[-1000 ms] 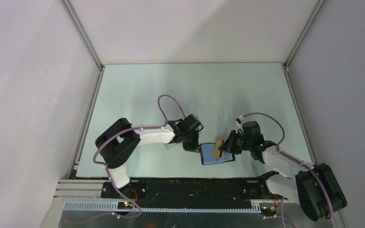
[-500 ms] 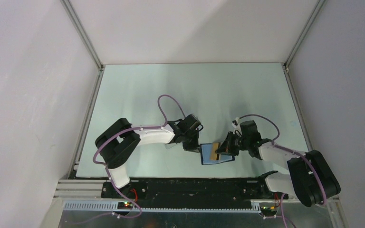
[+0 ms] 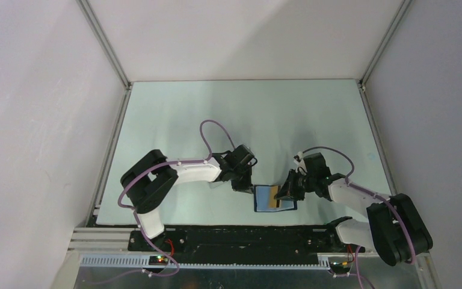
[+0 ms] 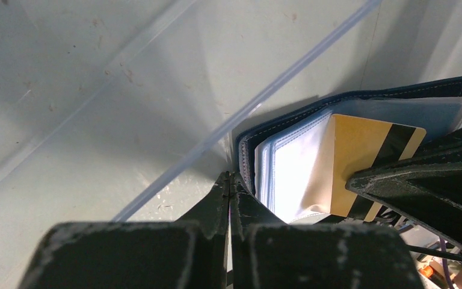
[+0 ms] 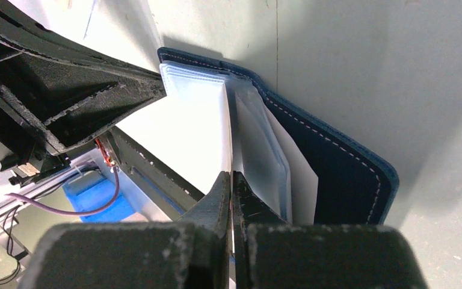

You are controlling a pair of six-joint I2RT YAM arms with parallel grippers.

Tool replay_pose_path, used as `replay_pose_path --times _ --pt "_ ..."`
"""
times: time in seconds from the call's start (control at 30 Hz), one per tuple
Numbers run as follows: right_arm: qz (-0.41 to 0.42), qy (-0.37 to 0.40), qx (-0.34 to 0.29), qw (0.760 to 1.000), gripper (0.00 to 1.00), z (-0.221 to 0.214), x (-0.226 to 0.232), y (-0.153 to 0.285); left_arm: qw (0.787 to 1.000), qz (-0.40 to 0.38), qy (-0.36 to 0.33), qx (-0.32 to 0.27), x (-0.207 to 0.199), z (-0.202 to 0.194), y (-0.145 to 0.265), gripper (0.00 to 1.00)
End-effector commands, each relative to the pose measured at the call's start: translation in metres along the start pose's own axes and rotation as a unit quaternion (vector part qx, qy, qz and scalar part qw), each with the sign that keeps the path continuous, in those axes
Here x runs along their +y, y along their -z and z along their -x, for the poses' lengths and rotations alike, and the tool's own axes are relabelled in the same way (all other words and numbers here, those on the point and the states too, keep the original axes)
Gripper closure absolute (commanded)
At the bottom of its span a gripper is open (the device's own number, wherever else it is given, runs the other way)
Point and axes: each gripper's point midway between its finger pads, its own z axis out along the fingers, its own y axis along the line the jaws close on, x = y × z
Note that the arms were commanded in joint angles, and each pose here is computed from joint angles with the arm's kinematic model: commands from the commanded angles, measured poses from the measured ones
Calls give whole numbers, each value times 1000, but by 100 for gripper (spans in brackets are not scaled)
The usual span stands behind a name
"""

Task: Put the credit cards into the card holder
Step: Insert the credit card into the card holder.

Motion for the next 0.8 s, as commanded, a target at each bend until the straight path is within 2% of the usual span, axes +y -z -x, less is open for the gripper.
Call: replay_pose_path --times 0.0,0.6,0.63,0.77 --pt "-7 7 22 1000 100 -7 -1 3 997 73 -15 14 40 -9 -15 100" --pt "25 3 79 997 100 -13 -1 -17 997 69 -32 24 36 -9 -18 100" --pt "21 2 77 997 98 -11 -1 -18 997 70 -32 25 36 -10 -18 100" --pt "5 7 60 998 74 -8 2 -12 997 71 -30 24 37 -10 -16 100"
